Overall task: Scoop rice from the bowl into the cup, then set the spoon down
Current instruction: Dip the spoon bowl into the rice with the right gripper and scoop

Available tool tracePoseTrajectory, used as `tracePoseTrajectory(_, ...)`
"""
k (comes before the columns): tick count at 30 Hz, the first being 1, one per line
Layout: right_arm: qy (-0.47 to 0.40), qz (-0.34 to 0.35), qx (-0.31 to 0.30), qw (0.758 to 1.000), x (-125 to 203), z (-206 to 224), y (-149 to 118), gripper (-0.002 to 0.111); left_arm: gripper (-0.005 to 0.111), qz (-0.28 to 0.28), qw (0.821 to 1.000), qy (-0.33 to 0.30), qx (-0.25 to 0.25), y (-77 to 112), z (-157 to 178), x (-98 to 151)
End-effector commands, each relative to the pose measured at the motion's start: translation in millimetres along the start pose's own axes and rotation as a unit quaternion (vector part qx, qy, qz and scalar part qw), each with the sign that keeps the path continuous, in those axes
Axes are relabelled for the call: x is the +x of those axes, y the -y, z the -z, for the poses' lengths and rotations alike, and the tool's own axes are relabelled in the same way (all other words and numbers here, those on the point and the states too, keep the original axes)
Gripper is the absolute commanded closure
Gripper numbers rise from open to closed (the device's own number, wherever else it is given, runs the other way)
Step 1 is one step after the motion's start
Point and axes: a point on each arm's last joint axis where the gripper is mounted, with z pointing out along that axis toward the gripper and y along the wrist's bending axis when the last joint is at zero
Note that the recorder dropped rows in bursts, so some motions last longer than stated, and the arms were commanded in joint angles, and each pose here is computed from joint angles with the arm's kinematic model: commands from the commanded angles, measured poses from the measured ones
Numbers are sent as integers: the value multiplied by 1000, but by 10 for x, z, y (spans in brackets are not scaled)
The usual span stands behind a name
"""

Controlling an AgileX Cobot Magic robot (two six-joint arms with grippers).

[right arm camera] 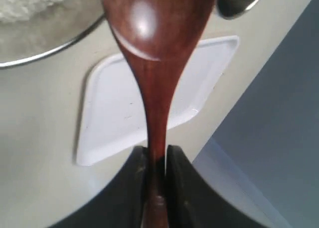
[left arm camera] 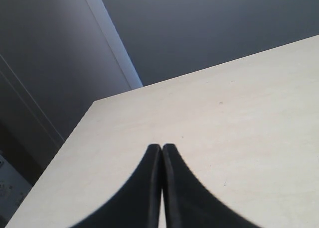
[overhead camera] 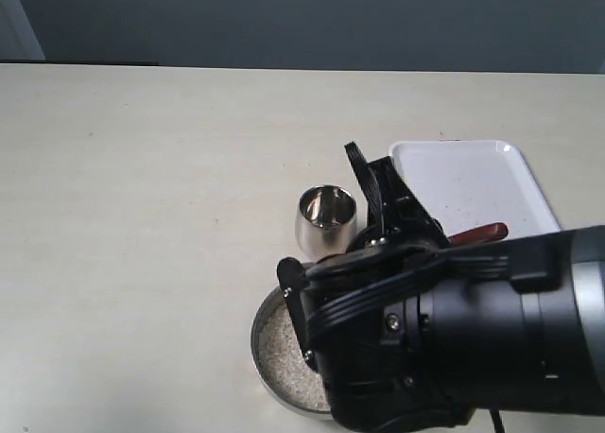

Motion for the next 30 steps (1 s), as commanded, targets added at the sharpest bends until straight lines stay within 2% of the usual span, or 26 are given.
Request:
tracePoseTrajectory(1,-2,8,-21,1000,-8,-11,-81,109,106,4,1000,4,2,0,5,-10)
tracePoseTrajectory(13,-3,65,-101,993,-88,-62,-259,109,106,4,1000,4,2,0,5,-10)
tracePoseTrajectory(19,-13,70,-16,997,-81,-73,-95,109,106,4,1000,4,2,0,5,-10)
tracePoseTrajectory(30,-29,104,12,994,-170,-150,-75,109,106,4,1000,4,2,0,5,-10)
